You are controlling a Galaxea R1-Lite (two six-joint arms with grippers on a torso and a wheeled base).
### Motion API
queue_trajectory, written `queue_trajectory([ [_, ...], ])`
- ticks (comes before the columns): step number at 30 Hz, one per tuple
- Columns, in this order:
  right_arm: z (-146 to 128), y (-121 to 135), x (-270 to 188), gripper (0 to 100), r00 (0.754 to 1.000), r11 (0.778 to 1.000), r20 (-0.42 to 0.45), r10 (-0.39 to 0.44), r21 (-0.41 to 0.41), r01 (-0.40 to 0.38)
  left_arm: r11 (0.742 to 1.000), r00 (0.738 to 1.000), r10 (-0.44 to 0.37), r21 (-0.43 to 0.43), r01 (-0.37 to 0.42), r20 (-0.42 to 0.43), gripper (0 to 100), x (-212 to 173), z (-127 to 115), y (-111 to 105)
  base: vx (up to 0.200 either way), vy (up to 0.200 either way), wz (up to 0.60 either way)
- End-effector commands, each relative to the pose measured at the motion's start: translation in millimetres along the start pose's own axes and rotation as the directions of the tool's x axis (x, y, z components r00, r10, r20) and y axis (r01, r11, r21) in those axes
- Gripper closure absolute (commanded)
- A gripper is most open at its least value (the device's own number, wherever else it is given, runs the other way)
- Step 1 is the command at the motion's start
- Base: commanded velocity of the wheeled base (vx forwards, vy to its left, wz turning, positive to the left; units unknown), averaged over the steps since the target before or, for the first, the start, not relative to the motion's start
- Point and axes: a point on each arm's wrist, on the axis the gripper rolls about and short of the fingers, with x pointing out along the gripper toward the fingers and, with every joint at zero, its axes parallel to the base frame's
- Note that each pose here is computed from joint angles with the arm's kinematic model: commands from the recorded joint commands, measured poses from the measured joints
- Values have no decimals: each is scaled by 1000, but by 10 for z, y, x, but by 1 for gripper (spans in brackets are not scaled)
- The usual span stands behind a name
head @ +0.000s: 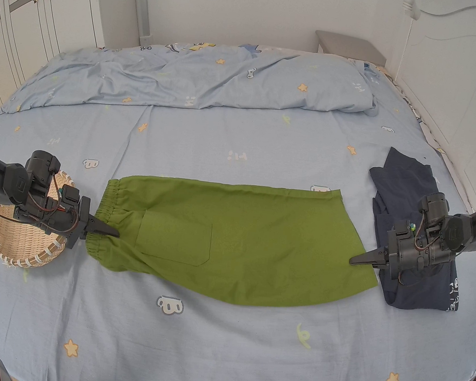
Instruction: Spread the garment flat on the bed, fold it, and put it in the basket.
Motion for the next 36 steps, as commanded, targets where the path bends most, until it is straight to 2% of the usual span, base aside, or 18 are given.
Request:
queue_trajectory([
  [1, -295, 296, -260, 100, 1000, 1000, 17, 1, -23, -1, 997, 998, 25, 68, -21, -52, 100, -229, -207, -163, 0, 0, 0],
  [4, -453, 306, -325, 100, 1000, 1000, 13, -7, -10, 7, 997, 996, 43, 71, -37, -78, 100, -359, -309, -122, 0, 0, 0],
  [5, -585, 293, -368, 100, 1000, 1000, 7, -13, -2, 13, 996, 992, 53, 73, -45, -111, 100, -406, -420, -70, 0, 0, 0],
  [6, -585, 293, -368, 100, 1000, 1000, 7, -13, -2, 13, 996, 992, 53, 73, -45, -111, 100, -406, -420, -70, 0, 0, 0],
  [8, -856, 219, -363, 100, 999, 1000, -37, -23, 9, 24, 995, 987, 59, 84, -47, -151, 100, -451, -630, 5, 0, 0, 0],
  [13, -1322, 71, -329, 100, 991, 998, -129, -32, 41, 38, 998, 981, 61, 40, -54, -185, 100, -444, -955, 80, 0, 0, 0],
  [16, -1334, 67, -328, 100, 991, 998, -132, -32, 45, 38, 998, 981, 61, 40, -54, -185, 100, -444, -963, 82, 0, 0, 0],
  [17, -1529, -4, -287, 100, 988, 998, -152, -28, 55, 37, 997, 981, 63, 51, -55, -183, 100, -389, -1169, 165, 0, 0, 0],
  [21, -1614, -39, -255, 100, 989, 999, -144, -24, 29, 29, 996, 981, 81, 63, -71, -176, 100, -348, -1275, 236, 0, 0, 0],
  [29, -1598, -107, -182, 100, 989, 1000, -143, -25, 12, 28, 993, 980, 103, 71, -92, -172, 100, -341, -1280, 262, 0, 0, 0],
  [30, -1592, -107, -181, 0, 990, 1000, -140, -25, 9, 27, 993, 980, 103, 70, -92, -173, 100, -341, -1282, 262, 0, 0, 0],
  [36, -1574, -196, -162, 0, 994, 999, -103, -32, -9, 31, 987, 981, 137, 106, -123, -139, 100, -433, -1270, 158, 0, 0, 0],
])
